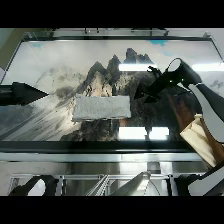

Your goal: Fold the shirts.

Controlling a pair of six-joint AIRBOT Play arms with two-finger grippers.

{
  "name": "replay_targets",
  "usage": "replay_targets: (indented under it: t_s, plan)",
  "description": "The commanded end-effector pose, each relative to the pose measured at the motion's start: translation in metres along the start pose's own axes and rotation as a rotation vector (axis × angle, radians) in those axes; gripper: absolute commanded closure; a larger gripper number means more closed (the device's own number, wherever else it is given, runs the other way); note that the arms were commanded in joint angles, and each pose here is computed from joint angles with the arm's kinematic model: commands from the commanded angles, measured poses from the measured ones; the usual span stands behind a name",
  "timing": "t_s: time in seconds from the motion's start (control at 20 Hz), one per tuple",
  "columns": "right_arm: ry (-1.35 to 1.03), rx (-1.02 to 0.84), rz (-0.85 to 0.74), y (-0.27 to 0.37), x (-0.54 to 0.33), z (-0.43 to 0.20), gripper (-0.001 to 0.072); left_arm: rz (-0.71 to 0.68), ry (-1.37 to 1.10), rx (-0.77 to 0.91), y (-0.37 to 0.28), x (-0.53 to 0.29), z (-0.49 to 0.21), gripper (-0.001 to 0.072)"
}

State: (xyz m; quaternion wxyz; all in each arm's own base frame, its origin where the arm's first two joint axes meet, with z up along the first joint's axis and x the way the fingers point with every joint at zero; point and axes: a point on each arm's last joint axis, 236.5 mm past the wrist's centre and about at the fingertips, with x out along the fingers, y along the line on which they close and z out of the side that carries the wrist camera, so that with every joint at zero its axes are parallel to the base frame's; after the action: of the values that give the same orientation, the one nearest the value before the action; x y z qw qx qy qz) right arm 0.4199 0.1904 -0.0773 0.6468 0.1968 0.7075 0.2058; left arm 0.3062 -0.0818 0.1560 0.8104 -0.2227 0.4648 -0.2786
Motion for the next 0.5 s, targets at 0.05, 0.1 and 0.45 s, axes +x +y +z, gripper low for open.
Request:
replay_targets:
  t_s: [0.05, 0.1, 0.45]
  plan:
    - [0.023, -0.005, 0.160, 0.025, 0.050, 0.000, -0.0004, 0.004, -0.009, 0.003, -0.002, -0.001, -0.003, 0.0686]
    - [0.025, -0.005, 0.188, 0.032, 0.057, 0.000, -0.0002, 0.004, -0.008, 0.003, -0.002, -0.001, -0.003, 0.0686]
    - [0.046, 0.029, 0.348, 0.067, 0.083, -0.001, 0.0007, 0.003, -0.005, 0.003, -0.002, -0.001, -0.004, 0.0686]
